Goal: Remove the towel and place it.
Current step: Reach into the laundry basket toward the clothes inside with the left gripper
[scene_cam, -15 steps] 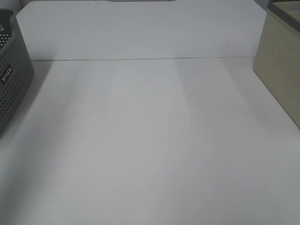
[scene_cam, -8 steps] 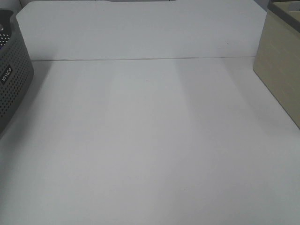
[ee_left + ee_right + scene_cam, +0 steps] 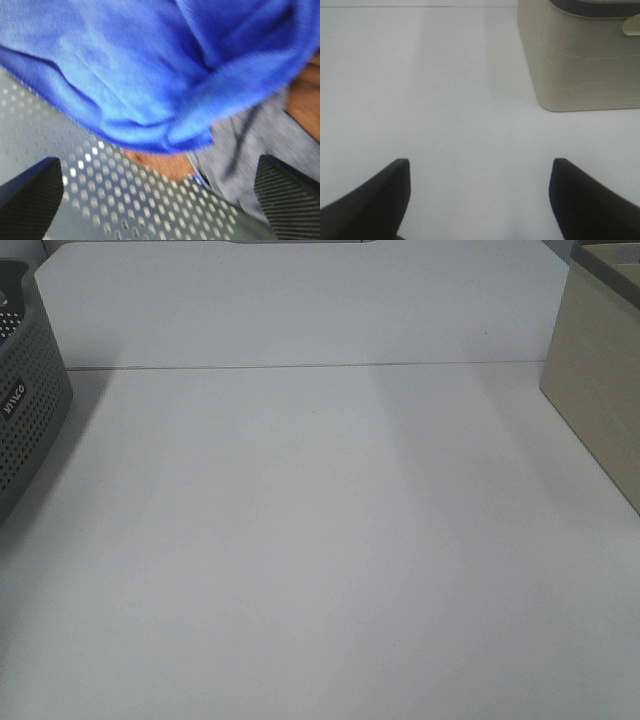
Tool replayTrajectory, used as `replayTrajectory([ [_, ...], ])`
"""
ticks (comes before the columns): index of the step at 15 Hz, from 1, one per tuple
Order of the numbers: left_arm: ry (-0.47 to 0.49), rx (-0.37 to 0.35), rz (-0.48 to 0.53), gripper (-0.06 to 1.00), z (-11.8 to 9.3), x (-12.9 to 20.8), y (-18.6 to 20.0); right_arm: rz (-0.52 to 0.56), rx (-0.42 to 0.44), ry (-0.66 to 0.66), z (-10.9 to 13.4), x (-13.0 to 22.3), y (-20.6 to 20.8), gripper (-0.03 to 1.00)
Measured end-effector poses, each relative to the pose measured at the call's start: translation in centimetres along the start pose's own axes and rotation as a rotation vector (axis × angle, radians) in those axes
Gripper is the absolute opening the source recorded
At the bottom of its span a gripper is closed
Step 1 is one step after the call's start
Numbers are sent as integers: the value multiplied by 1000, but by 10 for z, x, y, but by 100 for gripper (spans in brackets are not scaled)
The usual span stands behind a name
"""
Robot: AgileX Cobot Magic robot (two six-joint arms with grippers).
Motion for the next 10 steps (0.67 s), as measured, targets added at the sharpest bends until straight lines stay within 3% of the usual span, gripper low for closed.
replayTrajectory([
  [6, 7, 61, -18, 99, 6, -16, -30, 0, 0, 0, 0, 0, 0, 75],
  [10, -5, 113, -21, 98, -4, -19, -45, 0, 0, 0, 0, 0, 0, 75],
])
Point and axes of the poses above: a point on each arm's last joint axis where the gripper is mounted, y pointing back along that axis away from the gripper, z along the wrist's bending axis when the last joint is at zero, x = y × z, the point moved 7 cm from there along -y, pointing out along that axis toward the gripper, and after that the axes turned 11 degrees about y, right-handed, at the moved point
